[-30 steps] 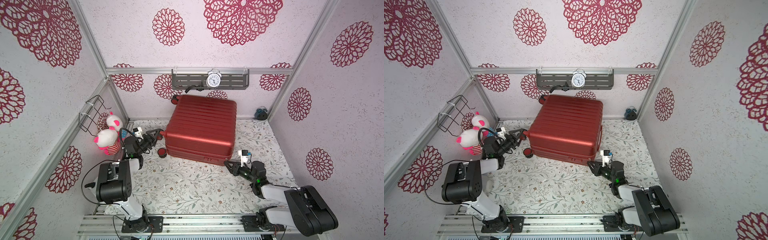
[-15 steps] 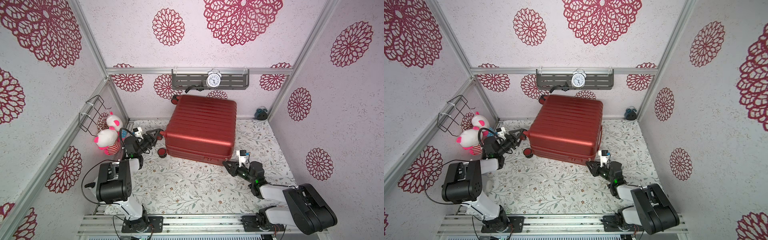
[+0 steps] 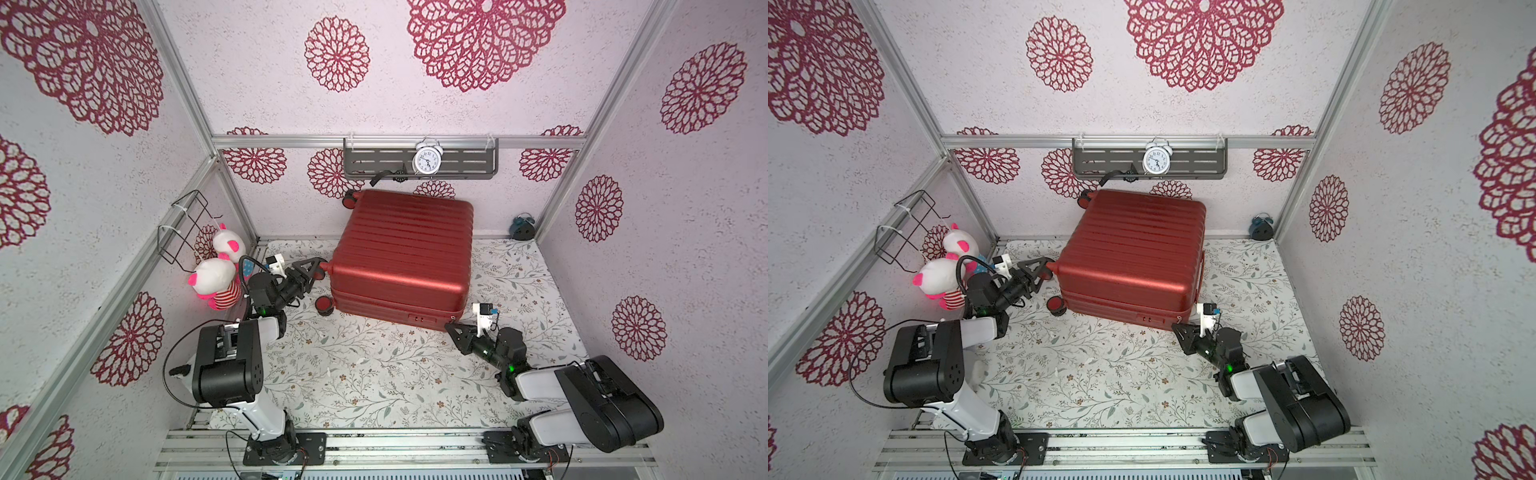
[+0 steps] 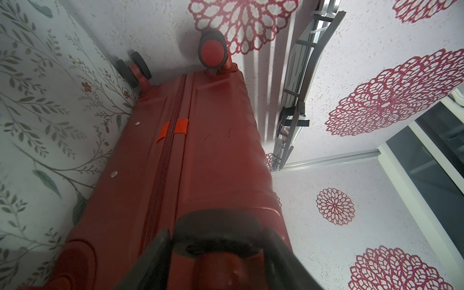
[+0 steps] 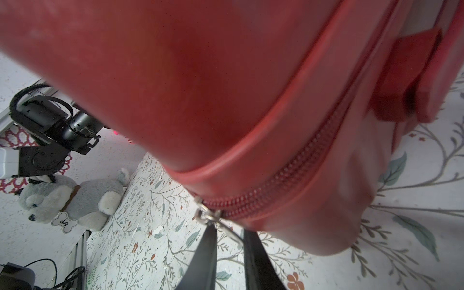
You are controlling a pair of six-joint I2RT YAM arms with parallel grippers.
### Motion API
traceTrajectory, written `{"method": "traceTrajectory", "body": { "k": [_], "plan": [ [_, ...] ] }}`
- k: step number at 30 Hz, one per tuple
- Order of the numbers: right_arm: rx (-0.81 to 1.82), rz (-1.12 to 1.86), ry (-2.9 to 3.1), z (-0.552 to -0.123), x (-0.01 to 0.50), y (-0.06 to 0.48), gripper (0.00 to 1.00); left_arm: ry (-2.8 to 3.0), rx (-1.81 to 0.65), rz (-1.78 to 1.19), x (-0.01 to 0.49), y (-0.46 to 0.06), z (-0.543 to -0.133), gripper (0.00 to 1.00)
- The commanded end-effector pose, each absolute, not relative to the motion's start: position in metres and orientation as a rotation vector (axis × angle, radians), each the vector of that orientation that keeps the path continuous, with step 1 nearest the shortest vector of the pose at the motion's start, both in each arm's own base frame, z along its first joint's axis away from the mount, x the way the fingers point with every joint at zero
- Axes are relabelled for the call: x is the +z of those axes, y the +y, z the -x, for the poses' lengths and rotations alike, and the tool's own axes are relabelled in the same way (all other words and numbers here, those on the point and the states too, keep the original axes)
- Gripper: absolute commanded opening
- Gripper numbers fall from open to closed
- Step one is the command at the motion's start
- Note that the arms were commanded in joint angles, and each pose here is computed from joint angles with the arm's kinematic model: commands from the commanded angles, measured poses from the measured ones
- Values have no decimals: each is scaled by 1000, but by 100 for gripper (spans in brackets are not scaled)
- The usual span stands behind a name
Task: Open the suitcase zippers
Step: Unzip the zipper on the suitcase.
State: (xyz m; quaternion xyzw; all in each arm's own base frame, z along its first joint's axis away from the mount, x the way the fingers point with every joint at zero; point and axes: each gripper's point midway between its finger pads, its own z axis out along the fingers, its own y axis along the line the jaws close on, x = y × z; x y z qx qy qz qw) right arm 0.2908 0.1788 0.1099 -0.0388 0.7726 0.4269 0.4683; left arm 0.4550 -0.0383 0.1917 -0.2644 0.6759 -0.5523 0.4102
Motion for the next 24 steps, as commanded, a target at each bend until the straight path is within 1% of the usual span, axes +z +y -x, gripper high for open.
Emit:
{"method": "traceTrajectory", "body": {
  "k": [1,3,7,14,17,24],
  "plan": [
    [1034,94,1785,-297,133,177,20,1731,-1292,874,150,-6,-461,30],
    [1027,99,1779,-296,133,177,15,1731,-1293,873,150,-6,-461,30],
    [1022,99,1779,-292,131,176,9,1730,-1292,874,150,-6,-461,30],
    [1000,135,1786,-285,129,181,5,1727,-1292,871,151,-6,-460,30],
    [973,146,1811,-282,125,182,0,1728,-1291,873,151,-6,-460,30],
    [827,144,1929,-272,106,180,0,1730,-1291,870,151,-7,-458,30]
  ]
}}
